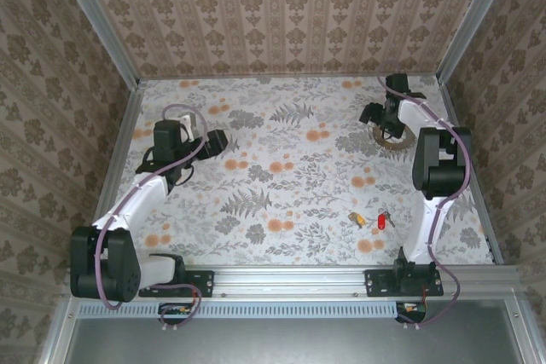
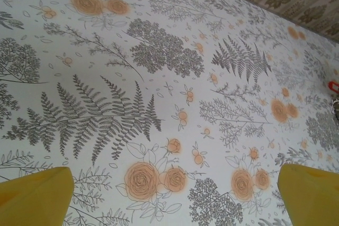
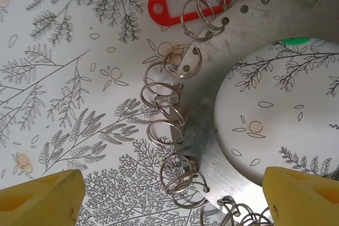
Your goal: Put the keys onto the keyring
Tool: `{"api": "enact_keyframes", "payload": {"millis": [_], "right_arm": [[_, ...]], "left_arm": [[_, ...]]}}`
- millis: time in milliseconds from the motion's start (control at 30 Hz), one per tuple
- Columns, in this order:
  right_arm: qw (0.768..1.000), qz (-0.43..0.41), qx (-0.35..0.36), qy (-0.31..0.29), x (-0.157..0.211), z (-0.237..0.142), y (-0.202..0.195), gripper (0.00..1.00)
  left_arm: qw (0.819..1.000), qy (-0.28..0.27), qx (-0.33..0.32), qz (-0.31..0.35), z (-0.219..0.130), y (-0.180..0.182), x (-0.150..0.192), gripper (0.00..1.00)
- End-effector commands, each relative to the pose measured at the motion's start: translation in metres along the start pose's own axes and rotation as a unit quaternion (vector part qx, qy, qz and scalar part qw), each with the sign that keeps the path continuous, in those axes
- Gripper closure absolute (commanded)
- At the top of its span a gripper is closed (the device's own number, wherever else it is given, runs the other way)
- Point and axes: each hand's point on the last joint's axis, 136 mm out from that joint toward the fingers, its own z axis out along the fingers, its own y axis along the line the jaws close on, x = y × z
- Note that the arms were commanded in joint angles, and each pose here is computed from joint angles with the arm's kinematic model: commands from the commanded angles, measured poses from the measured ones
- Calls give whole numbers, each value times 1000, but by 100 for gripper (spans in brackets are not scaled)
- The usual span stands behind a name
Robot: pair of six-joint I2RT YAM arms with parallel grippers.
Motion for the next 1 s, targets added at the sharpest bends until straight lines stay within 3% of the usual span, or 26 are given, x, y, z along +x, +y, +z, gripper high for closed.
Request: {"api": "enact_keyframes", "payload": {"millis": [0,300,567,700,967], "right_arm": [[999,15,0,33,6,8,1,12],[997,19,-21,68,19,24,8,15],[996,15,-25,89,30,29,7,18],[993,-7,-50,109,41,26,19,21],[978,-117,-92,149,86,14,57,22]], "left_arm": [[999,3,30,24,-2,-20,-7,0],[995,35,86,47,8,-57,6,0],[975,102,177,87,48,-144,35,0],[969,121,187,110,65,-175,50,0],[977,111,145,113,72,-166,47,0]]}}
